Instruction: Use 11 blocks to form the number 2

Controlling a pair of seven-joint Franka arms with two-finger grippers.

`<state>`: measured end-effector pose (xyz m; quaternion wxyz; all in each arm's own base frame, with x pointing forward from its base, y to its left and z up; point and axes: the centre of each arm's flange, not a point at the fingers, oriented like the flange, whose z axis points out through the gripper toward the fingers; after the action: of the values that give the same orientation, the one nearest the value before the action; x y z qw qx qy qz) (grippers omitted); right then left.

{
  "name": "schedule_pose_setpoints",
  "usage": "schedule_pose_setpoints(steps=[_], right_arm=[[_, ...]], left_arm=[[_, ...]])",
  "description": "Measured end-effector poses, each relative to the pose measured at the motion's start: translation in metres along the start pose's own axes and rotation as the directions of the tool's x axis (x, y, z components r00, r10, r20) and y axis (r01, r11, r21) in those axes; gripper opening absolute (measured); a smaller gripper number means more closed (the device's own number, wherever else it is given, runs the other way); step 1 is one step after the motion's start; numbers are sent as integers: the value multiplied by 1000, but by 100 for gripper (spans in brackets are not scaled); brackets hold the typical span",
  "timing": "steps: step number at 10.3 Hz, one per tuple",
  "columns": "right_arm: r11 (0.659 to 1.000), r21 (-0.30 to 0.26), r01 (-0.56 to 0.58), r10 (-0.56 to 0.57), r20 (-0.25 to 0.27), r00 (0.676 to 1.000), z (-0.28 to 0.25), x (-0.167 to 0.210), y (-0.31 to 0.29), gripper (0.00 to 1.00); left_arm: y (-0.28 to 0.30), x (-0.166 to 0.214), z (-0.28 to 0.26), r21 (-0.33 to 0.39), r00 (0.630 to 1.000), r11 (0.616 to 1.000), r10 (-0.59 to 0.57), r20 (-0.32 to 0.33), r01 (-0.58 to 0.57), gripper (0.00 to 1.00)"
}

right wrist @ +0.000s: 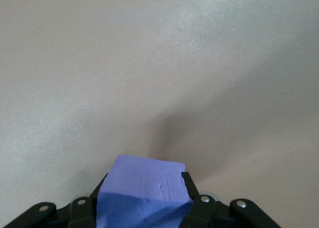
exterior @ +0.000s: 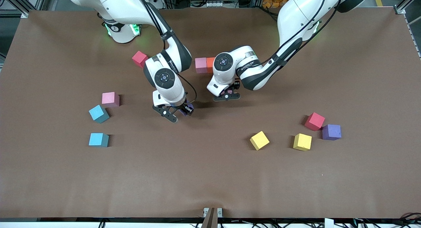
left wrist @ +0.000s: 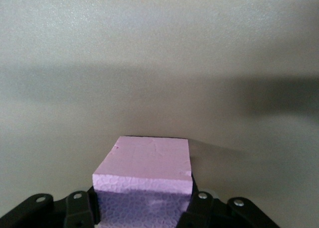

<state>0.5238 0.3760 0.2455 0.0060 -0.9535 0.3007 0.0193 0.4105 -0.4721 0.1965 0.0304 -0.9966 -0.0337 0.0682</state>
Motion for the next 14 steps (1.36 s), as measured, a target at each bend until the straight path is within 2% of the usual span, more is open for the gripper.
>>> schedule_pose_setpoints(steps=[4, 14], right_arm=[[1000, -13, -15, 15, 11, 1000, -11, 3, 19, 59], [1000, -16, -13, 14, 12, 1000, -11, 2, 21, 59]], left_arm=[[0, 1, 1, -1, 1000, 1000, -16, 2, 16, 58], [2, 1, 2, -12, 999, 999, -46, 0, 46, 58]])
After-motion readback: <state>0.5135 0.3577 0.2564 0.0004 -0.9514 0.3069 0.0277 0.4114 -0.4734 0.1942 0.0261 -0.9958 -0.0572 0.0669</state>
